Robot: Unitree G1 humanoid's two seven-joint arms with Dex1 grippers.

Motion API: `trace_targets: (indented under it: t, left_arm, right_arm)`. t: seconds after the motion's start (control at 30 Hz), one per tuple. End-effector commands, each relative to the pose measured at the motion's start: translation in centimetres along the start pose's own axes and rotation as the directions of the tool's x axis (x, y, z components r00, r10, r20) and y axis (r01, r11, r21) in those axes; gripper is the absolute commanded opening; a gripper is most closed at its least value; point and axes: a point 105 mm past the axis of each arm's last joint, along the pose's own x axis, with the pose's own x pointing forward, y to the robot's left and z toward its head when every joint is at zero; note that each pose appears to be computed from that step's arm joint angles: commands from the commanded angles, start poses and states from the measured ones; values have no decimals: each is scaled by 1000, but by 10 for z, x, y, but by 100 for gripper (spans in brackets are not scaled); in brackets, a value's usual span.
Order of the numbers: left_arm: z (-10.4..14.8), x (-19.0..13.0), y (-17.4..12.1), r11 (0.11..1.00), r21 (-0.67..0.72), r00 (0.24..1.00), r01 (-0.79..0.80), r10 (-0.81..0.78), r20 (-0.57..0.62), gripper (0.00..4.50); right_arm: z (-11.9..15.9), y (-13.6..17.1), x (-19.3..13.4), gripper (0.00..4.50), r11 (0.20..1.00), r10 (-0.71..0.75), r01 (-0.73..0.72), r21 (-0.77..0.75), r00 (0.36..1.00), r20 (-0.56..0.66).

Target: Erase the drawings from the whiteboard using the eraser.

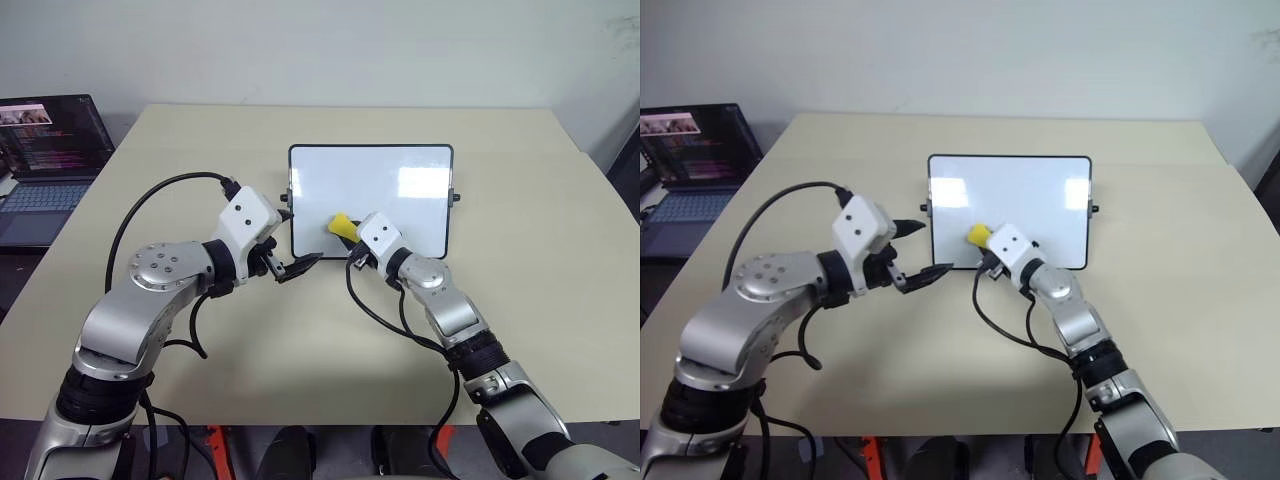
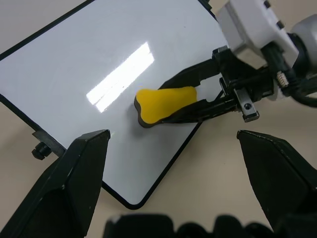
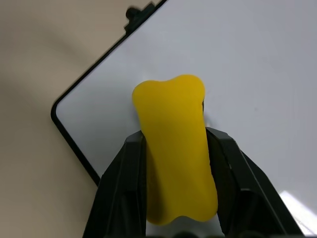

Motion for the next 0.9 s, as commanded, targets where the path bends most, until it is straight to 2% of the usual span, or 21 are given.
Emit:
trace_targets:
  t: [0.03,0.47,0.9]
  left_arm:
    - [11,-5,1,999,41,999,-16,15,30,450]
    - [10,-3,2,999,41,999,-10,9,35,450]
    - [7,-1,2,999,35,999,-3,2,32,450]
  right_arm:
    - [0,-11,-1,137,998,-23,24,-56,1000,14]
    - [-33,-40,-22,137,991,-111,104,-78,991,-81]
    - [-67,-68,-67,137,979,-192,175,-103,962,-193]
